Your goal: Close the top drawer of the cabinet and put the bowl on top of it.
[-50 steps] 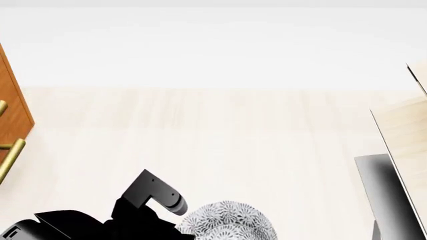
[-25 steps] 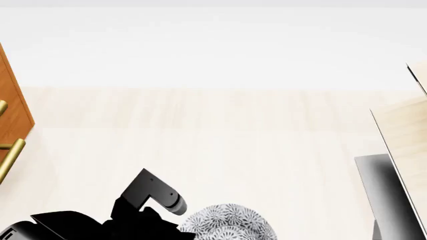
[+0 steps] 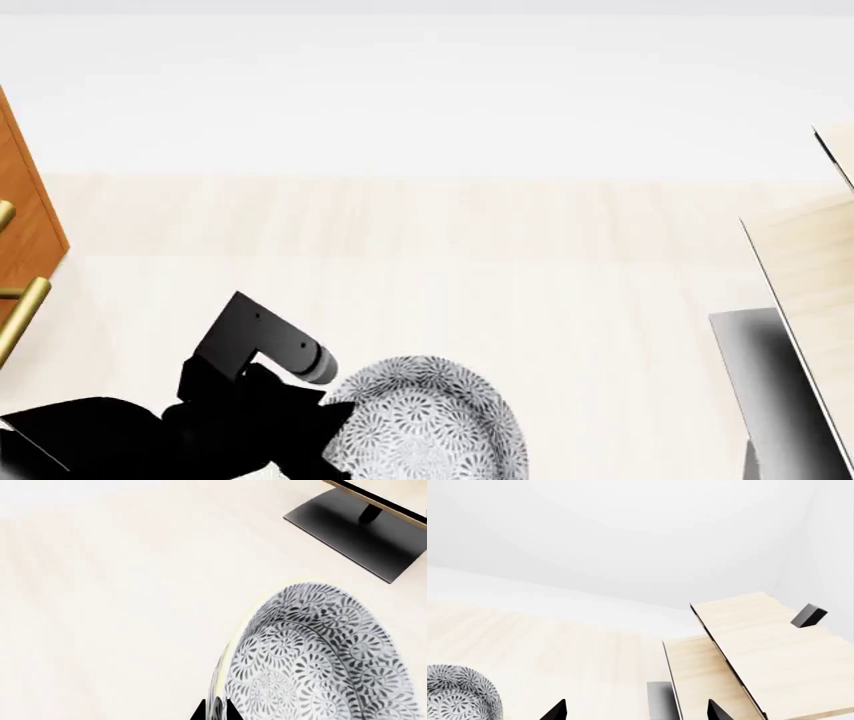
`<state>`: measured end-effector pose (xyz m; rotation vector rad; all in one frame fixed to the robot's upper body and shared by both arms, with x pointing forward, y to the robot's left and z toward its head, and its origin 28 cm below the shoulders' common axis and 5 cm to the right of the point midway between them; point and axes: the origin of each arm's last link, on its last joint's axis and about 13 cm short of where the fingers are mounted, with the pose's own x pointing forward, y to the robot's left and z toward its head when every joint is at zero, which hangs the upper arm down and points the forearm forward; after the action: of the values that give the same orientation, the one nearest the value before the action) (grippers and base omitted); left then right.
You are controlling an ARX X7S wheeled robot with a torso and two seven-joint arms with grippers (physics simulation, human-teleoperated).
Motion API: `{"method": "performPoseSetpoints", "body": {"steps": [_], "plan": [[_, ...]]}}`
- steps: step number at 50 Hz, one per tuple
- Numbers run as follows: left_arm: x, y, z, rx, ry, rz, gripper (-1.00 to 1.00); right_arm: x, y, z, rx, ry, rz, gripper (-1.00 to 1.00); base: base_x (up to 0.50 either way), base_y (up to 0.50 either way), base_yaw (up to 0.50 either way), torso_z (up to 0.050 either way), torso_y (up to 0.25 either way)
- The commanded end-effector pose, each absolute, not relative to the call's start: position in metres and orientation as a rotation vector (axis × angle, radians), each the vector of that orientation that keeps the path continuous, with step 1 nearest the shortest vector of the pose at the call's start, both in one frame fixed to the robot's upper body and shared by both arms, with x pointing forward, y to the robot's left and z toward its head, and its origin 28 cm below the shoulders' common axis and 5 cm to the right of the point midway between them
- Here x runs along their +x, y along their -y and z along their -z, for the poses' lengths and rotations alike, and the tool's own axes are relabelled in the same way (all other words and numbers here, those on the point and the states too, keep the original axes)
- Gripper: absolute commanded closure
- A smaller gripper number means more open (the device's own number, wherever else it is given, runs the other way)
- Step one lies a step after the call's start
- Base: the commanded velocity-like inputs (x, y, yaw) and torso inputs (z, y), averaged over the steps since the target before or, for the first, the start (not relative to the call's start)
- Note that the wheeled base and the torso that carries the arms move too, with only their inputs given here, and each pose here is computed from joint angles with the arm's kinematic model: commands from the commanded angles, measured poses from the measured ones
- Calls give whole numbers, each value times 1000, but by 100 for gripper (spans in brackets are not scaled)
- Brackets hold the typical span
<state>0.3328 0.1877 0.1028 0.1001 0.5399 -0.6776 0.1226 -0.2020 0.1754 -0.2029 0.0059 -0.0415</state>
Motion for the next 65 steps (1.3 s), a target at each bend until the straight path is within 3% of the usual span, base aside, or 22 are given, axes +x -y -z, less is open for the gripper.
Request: {"method": "performPoseSetpoints", "body": {"steps": [1, 40, 65], "plan": [[335, -189, -129, 48, -396, 639, 100, 120, 203, -178, -187, 14, 8, -100, 0, 0, 0, 0, 0], [327, -210, -191, 93, -243, 529, 100, 121, 202, -177, -182, 19, 1, -100, 0, 0, 0, 0, 0], [314, -227, -258, 105, -120, 462, 100, 120, 198, -188, -194, 53, -31, -100, 0, 0, 0, 0, 0]]}}
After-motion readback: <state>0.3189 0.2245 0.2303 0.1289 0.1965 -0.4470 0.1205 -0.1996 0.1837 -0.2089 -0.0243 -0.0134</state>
